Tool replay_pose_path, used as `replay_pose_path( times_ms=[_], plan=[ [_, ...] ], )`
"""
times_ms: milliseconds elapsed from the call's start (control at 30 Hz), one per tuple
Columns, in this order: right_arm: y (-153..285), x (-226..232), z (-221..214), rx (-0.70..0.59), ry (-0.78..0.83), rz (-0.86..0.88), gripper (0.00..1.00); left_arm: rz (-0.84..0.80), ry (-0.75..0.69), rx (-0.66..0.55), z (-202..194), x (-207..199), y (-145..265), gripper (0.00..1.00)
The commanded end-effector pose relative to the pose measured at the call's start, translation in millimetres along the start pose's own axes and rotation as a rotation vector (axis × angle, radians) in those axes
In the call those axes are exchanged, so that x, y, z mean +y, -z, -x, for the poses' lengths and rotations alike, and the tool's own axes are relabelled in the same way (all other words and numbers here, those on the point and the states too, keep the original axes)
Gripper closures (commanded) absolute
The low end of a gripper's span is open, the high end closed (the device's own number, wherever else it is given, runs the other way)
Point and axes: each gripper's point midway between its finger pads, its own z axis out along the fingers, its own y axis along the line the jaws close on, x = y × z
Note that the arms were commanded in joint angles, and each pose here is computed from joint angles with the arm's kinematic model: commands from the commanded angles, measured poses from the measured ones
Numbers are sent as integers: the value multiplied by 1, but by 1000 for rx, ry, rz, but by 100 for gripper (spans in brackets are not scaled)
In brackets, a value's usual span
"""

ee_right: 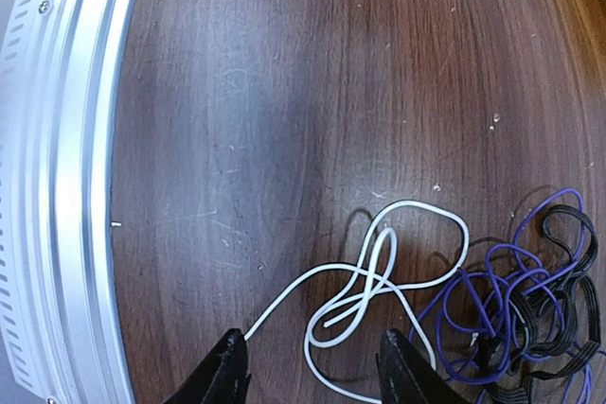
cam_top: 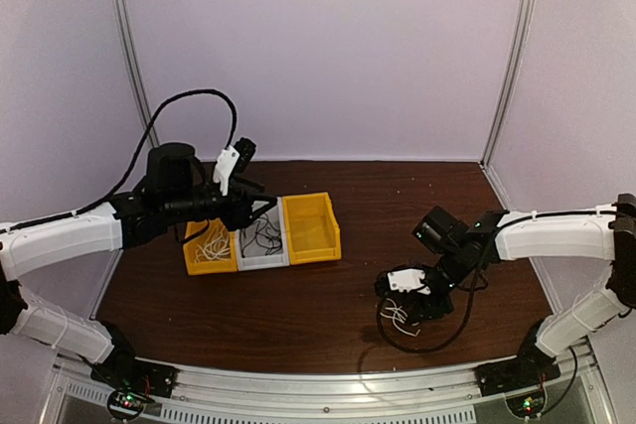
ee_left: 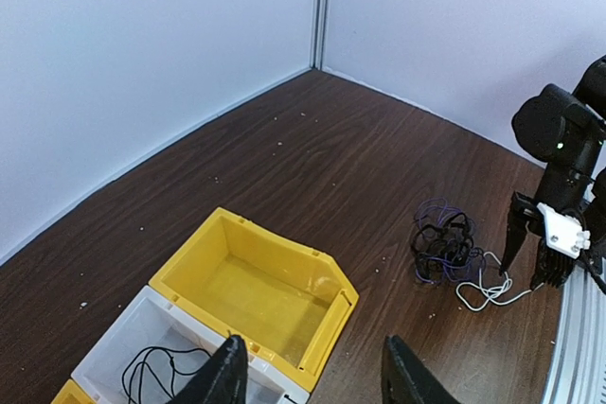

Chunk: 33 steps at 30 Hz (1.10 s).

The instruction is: Untangle the cables

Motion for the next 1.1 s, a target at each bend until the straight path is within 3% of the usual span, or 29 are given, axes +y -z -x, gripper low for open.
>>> replay_pose_path(
  times_ms=[0,100,233,333,400,433,500,700,933,1067],
  plan=[
    [-11,-1,0,-8,-17,9,51,1,-43,-63,24,-4,4,51],
    [-15,-2,-1,-4,-22,9,52,4,-44,-56,23,-4,3,51],
    [-16,-5,1,-13,-27,3,61,6,-47,-54,23,-4,3,51],
    [-16,-13,4,-15,-36,-33,77,5,-51,-50,22,-4,2,51],
    [-11,-20,12,-32,-55,-51,97,7,-60,-60,20,-5,1,53],
    [-7,-22,18,-42,-60,-54,100,7,-66,-65,18,-5,0,53],
    [6,-19,33,-79,-39,-33,100,-1,-80,-77,14,-10,-3,53],
    [75,2,85,-253,50,14,100,-124,-158,-117,15,-89,-26,51],
    [156,14,131,-439,136,-77,100,-314,-142,-109,-4,-186,-69,50],
    [180,18,145,-507,155,-86,100,-373,-78,-141,-14,-212,-82,49]
  ],
)
